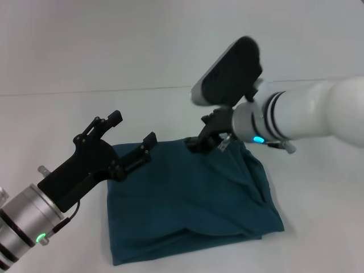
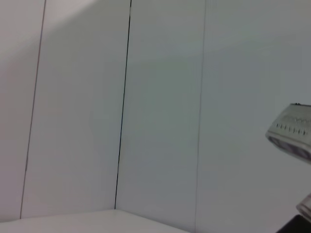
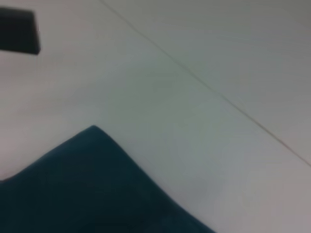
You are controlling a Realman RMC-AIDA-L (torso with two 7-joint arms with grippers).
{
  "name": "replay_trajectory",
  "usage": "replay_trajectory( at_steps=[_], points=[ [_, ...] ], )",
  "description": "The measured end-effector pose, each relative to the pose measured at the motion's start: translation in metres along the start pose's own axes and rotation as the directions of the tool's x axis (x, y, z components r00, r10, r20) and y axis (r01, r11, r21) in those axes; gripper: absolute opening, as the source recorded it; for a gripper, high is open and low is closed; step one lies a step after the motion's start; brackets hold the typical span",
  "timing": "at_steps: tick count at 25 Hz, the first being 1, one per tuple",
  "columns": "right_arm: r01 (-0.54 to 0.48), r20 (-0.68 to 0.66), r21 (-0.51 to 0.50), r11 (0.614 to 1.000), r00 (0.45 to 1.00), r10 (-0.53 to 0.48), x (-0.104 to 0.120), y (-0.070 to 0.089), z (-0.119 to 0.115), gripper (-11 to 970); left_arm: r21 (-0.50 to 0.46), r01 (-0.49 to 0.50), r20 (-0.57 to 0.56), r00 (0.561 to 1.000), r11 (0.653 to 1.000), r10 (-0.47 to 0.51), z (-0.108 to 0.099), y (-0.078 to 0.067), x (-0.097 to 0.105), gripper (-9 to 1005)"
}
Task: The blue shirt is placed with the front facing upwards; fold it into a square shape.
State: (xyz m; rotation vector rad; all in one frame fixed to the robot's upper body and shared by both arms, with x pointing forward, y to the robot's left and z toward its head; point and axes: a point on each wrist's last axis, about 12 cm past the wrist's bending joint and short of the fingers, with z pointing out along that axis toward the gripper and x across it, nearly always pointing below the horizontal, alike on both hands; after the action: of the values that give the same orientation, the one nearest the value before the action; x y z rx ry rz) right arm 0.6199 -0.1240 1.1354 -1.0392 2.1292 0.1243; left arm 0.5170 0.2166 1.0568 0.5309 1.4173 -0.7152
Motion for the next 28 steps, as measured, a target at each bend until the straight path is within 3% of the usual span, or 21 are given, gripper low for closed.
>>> replay_trajectory(
  at_steps=[4, 19, 28],
  points=[
    [0.011, -0.026, 0.027, 1.0, 1.0, -0.01, 0.002, 0.01, 0.005, 665, -0.003, 0.005, -0.001, 1.0, 1.0, -0.005, -0.001, 0.0, 0.0, 916],
    [0.022, -0.095, -0.001, 1.0, 0.995, -0.022, 0.015, 0.021, 0.017, 664, -0.008, 0.013, 0.001, 1.0, 1.0, -0.013, 0.0, 0.001, 0.001, 916],
    [-0.006, -0.114, 0.042, 0.999, 0.993, 0.011, 0.021, 0.012, 0.022, 664, -0.006, 0.012, 0.006, 1.0, 1.0, -0.011, 0.002, 0.001, 0.0, 916]
  ],
)
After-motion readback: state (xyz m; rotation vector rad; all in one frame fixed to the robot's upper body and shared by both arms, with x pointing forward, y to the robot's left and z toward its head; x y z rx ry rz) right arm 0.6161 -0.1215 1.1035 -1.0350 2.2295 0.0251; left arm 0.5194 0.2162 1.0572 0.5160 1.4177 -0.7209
